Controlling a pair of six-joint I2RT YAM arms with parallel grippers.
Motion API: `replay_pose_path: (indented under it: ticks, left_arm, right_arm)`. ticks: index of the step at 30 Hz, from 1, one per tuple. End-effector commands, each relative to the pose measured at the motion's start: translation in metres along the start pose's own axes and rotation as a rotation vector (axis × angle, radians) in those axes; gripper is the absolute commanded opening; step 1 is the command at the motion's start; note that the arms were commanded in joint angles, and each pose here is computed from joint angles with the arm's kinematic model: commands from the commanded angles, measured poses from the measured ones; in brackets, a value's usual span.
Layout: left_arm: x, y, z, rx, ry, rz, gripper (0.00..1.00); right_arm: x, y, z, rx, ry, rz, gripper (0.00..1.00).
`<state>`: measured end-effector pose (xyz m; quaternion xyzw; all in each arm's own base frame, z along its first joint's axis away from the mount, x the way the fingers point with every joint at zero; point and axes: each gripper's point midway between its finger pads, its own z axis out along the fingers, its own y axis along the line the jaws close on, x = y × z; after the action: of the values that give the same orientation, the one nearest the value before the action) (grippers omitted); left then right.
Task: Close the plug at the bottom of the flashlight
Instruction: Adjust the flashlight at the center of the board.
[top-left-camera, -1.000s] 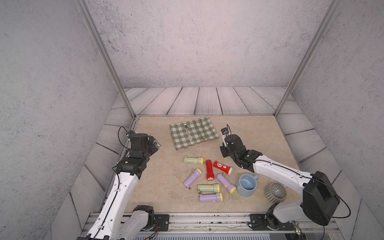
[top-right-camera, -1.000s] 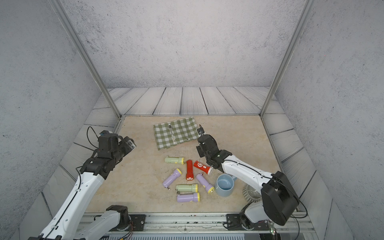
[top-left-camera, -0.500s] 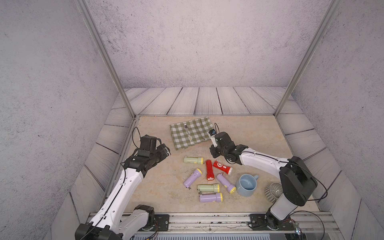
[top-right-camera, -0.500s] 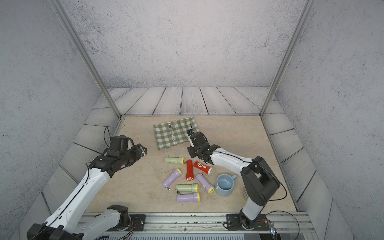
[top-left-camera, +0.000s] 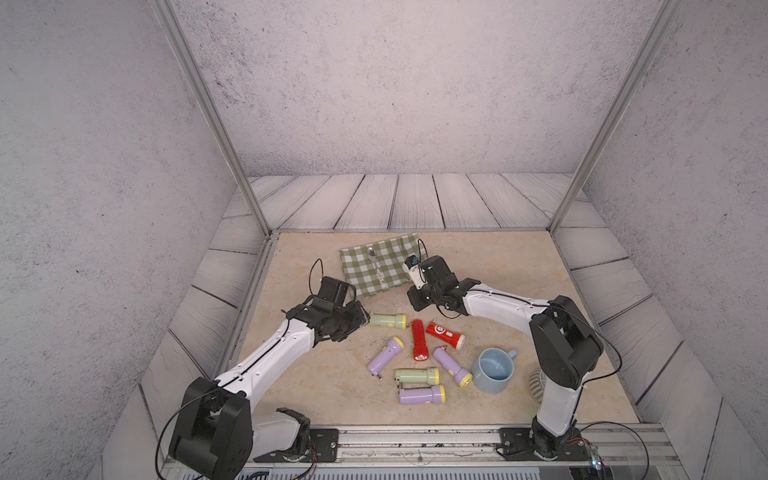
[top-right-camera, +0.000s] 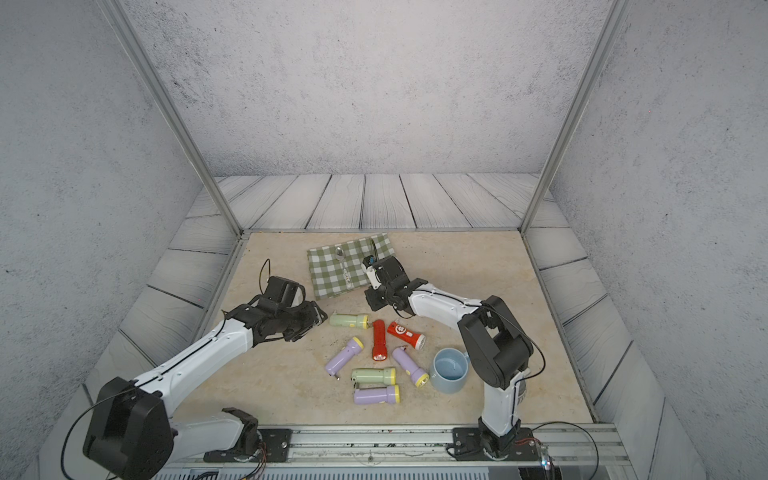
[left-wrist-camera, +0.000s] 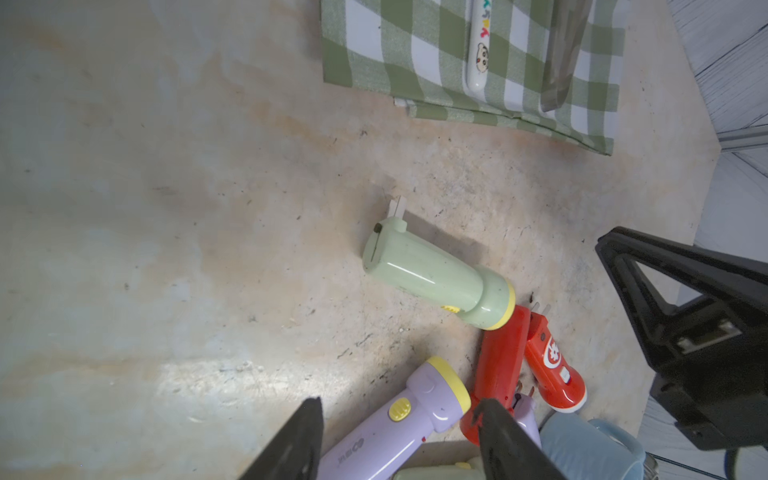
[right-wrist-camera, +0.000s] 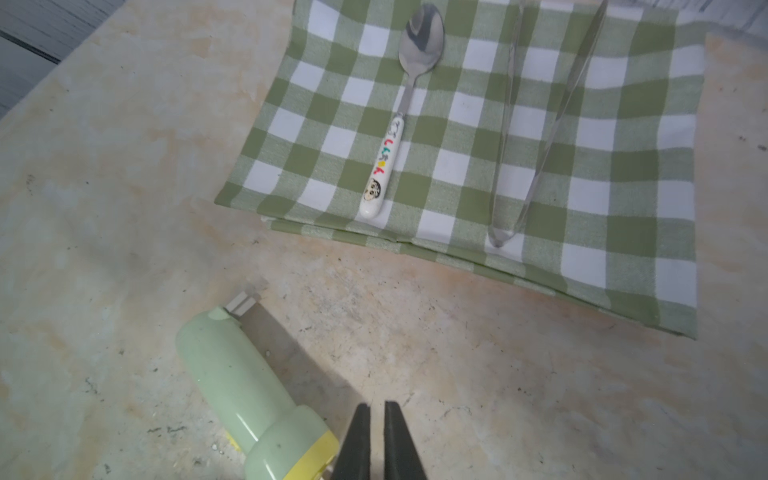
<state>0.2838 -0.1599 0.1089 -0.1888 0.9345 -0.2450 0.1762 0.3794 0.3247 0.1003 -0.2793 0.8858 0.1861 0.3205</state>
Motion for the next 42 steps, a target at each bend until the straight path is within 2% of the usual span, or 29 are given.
replay_pose_path:
  ticks: [1,7,10,12,30,42]
  left_arm:
    - [0.0,-0.009,0.011,0.02,0.018,-0.003,0.63]
    - [0.006,-0.007,0.037,-0.006,0.079,-0.025,0.64]
    - [0.009,-0.009,0.047,0.005,0.106,-0.037,0.74]
    - [0.008,-0.009,0.051,0.0,0.109,-0.043,0.77]
    - [-0.002,-0.018,0.08,0.004,0.126,-0.049,0.77]
    - [-0.03,-0.032,0.093,-0.016,0.104,-0.026,0.76]
  right_arm:
    - [0.013,-0.002,0.008,-0.03,0.068,0.035,0.1]
    - [0.034,-0.008,0.017,-0.003,0.125,0.053,0.09]
    - [0.041,-0.003,0.02,-0.027,0.129,0.068,0.09]
    - [0.042,0.003,0.02,-0.05,0.118,0.06,0.1]
    - [0.08,0.05,0.021,-0.139,0.201,0.002,0.09]
    - [0.071,0.078,0.02,-0.269,0.165,0.043,0.1]
